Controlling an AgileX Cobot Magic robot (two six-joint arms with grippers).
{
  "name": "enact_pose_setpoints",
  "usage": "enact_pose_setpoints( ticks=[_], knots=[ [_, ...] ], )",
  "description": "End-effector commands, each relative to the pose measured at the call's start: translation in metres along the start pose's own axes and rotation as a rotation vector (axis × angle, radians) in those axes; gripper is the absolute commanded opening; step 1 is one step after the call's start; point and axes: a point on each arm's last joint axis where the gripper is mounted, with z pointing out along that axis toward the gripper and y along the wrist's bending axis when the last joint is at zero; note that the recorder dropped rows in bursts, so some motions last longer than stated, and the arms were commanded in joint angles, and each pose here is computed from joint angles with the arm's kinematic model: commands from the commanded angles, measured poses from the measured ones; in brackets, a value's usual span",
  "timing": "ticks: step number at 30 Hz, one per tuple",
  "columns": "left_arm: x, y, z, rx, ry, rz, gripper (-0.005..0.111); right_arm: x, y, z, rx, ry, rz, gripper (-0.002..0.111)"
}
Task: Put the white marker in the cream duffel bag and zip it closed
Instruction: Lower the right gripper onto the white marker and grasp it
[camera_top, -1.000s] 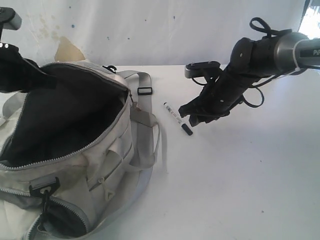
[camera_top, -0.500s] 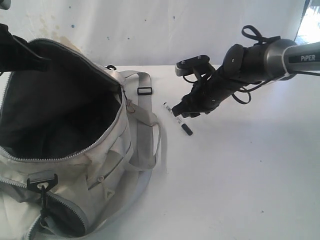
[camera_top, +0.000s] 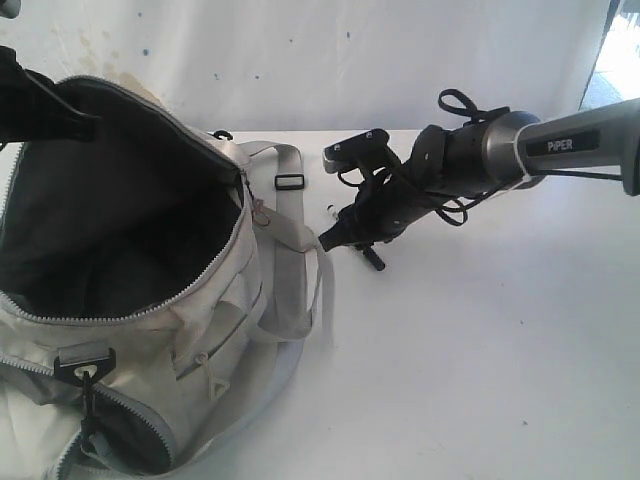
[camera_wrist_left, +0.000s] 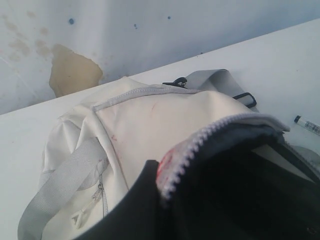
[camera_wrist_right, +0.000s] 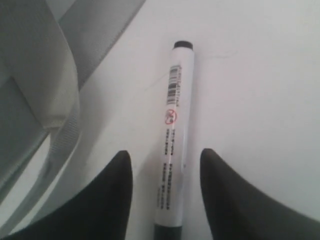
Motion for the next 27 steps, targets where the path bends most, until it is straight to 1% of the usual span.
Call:
enact_pose_setpoints(
  ticks=[1,4,6,9,13,17,22,27],
  knots=[
    [-0.008,0.003,-0.006,-0.026,-0.047,-0.009,0.001,0.005,0.0,0.009,0.002,0.01,-0.007,0.041],
    [-0.008,0.003,-0.006,-0.025,-0.045,-0.009,0.001,0.008,0.0,0.013,-0.002,0.024,-0.006,0.041],
    [-0.008,0.002,-0.006,-0.023,-0.044,-0.011,0.001,0.009,0.0,0.013,-0.006,0.03,-0.006,0.036],
    [-0.008,0.002,-0.006,-0.023,-0.044,-0.011,0.001,0.012,0.002,0.012,-0.024,0.058,-0.004,0.024],
    [-0.008,0.002,-0.006,-0.021,-0.042,-0.013,0.001,0.016,0.004,0.012,-0.052,0.102,-0.007,0.001],
    [-0.008,0.002,-0.006,-0.021,-0.042,-0.013,0.001,0.014,0.006,0.007,-0.064,0.117,-0.015,0.0],
    [-0.007,0.002,-0.006,-0.019,-0.041,-0.013,0.001,0.004,0.008,-0.014,-0.085,0.117,-0.013,0.0],
    [-0.007,0.002,-0.006,-0.02,-0.041,-0.016,0.001,-0.008,0.017,-0.062,-0.166,0.185,0.019,0.0]
  ],
)
